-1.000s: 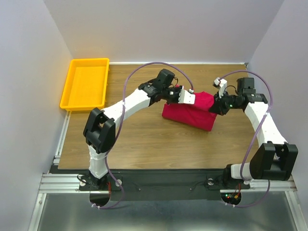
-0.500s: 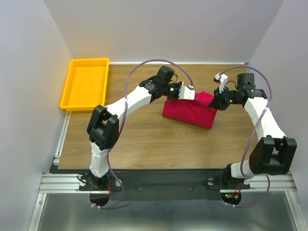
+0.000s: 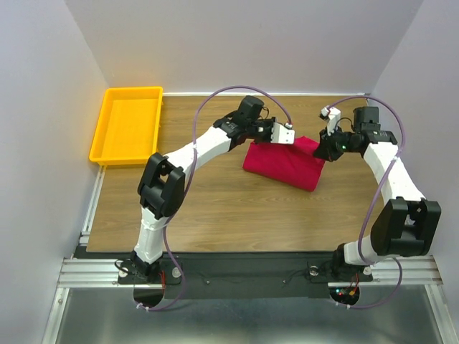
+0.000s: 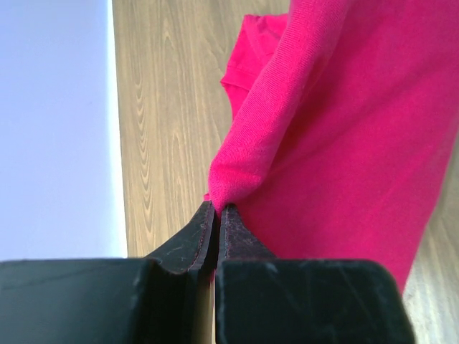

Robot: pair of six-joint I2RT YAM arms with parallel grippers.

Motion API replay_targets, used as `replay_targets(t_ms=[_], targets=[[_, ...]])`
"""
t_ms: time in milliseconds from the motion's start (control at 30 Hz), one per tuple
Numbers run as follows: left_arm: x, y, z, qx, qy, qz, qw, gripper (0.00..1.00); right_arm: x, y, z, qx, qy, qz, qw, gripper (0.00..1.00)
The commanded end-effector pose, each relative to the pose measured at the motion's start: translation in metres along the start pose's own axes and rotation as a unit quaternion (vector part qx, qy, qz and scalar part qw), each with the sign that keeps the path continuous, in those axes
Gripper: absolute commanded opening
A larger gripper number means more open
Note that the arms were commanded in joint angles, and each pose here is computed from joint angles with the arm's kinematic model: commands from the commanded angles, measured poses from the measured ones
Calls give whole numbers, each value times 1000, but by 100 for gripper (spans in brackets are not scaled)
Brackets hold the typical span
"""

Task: Fold and stack the t-shirts
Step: Fold the tshirt

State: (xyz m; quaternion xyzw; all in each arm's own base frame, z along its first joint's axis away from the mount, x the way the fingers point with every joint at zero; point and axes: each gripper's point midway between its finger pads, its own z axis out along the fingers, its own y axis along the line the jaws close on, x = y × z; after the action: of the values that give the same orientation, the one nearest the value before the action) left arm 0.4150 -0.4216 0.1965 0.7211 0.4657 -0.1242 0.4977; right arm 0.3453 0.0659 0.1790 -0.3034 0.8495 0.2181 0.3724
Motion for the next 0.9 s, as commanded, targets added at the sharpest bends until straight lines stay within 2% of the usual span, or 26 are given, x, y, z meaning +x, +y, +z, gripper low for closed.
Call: replay_targets(t_ms=[0, 867], targets=[[-25, 46, -11, -62, -27, 28, 997, 0, -29, -17, -7, 29, -36, -22, 999, 1], [0, 63, 18, -107, -20, 13, 994, 0, -21, -50, 16, 55, -28, 6, 998, 1]])
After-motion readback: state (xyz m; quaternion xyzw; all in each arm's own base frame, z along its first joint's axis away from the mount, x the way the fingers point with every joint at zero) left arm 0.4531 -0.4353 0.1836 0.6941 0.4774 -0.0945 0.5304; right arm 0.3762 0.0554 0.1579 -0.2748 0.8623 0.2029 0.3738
